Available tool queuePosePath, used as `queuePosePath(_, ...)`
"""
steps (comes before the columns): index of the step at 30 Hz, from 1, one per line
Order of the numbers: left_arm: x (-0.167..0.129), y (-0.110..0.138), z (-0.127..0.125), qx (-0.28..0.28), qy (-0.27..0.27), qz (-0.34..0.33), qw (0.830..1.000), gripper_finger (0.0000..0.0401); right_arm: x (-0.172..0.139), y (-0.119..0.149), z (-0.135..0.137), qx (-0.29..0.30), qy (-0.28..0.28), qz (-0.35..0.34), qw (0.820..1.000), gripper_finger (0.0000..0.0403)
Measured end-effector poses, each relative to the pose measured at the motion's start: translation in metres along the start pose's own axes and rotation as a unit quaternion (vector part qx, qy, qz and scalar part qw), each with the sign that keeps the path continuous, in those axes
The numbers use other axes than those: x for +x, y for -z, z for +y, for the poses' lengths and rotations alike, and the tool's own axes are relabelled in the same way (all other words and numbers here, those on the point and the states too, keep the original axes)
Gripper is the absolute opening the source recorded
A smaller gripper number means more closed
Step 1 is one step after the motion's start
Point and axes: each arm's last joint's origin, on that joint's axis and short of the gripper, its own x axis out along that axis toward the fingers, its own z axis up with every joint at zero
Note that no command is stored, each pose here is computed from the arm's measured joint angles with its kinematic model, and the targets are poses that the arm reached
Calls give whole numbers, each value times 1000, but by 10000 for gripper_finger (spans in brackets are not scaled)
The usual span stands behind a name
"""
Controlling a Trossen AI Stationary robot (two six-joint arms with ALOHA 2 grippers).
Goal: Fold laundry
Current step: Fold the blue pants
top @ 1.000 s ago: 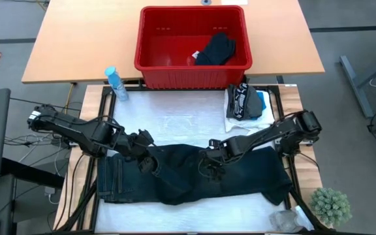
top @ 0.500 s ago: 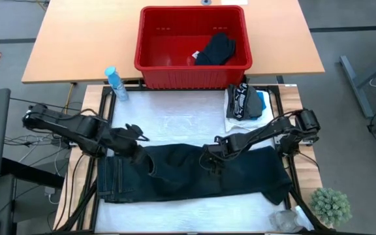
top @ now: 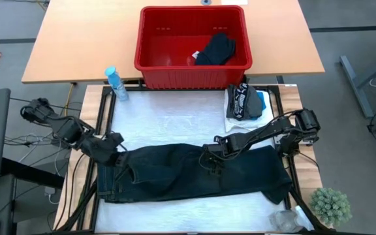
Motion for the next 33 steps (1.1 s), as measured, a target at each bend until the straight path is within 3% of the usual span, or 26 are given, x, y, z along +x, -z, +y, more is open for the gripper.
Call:
queuePosePath(5,-1,8,9,-35,-34,-10,999,0,0,0,0,-1,0,-1,1000,16)
queuePosePath(11,-2,18,16,-77,-70,30,994,0,0,0,0,-2,0,-1,1000,16)
queuePosePath(16,-3,25,19,-99,-74,31,992,0,0,0,0,-2,1,-1,1000,15)
queuePosePath(25,-6,33,28,-94,-96,21,991,0,0,0,0,-2,1,-1,1000,15)
queuePosePath(33,-7,35,32,-22,-126,52,990,0,0,0,0,-6,1,-2,1000,15)
